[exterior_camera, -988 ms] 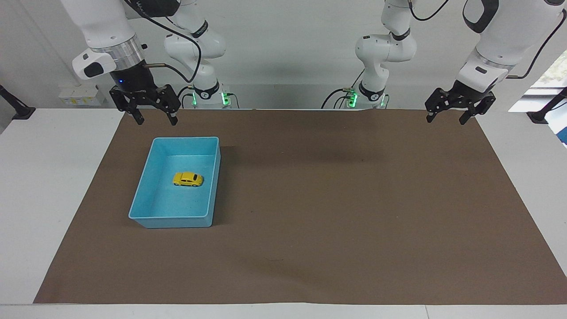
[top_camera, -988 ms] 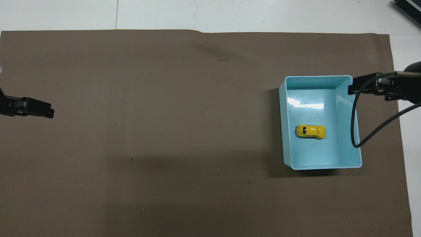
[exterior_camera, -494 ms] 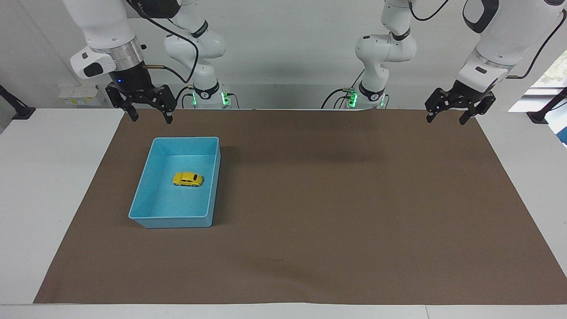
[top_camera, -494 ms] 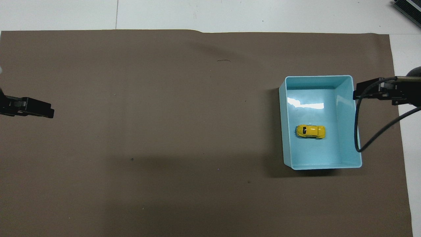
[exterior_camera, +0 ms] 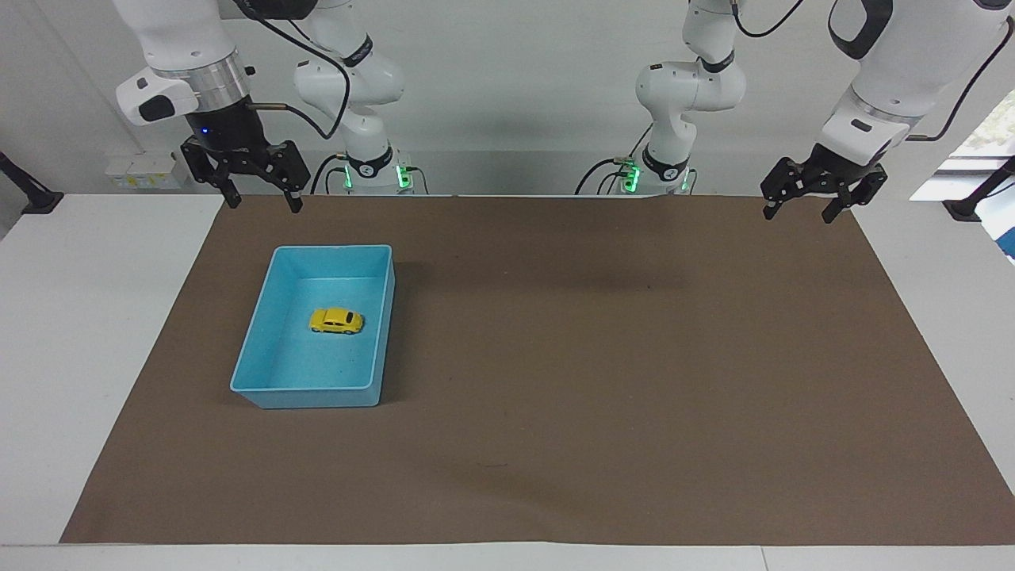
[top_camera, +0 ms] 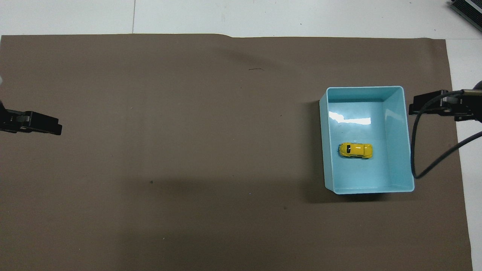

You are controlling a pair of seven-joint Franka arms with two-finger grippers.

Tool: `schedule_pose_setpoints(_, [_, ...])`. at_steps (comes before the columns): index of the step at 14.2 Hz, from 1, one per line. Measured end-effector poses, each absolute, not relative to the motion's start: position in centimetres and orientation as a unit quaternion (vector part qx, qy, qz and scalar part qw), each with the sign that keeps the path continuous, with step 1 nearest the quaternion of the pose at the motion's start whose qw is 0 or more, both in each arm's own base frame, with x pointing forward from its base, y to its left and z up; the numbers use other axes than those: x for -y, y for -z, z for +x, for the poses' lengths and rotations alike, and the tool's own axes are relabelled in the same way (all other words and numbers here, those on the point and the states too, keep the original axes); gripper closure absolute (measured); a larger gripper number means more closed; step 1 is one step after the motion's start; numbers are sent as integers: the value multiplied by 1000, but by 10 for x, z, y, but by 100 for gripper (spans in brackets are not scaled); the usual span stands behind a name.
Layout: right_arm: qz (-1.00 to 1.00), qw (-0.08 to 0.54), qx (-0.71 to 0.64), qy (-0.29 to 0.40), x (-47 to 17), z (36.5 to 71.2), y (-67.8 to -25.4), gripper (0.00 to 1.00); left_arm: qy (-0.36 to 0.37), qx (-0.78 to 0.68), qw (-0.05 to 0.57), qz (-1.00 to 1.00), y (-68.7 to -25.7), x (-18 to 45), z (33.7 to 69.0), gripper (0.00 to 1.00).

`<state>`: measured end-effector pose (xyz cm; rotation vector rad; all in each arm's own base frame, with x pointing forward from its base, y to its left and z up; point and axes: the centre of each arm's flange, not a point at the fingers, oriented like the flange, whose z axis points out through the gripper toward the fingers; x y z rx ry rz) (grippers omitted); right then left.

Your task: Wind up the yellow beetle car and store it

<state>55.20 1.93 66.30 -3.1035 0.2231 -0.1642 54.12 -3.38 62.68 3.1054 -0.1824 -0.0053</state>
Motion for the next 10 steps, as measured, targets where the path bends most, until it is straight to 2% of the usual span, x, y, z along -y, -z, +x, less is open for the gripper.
schedule_pose_setpoints(10, [-995, 13, -81, 53, -9, 552, -663, 0, 2, 59, 15, 998, -627, 34, 541, 0])
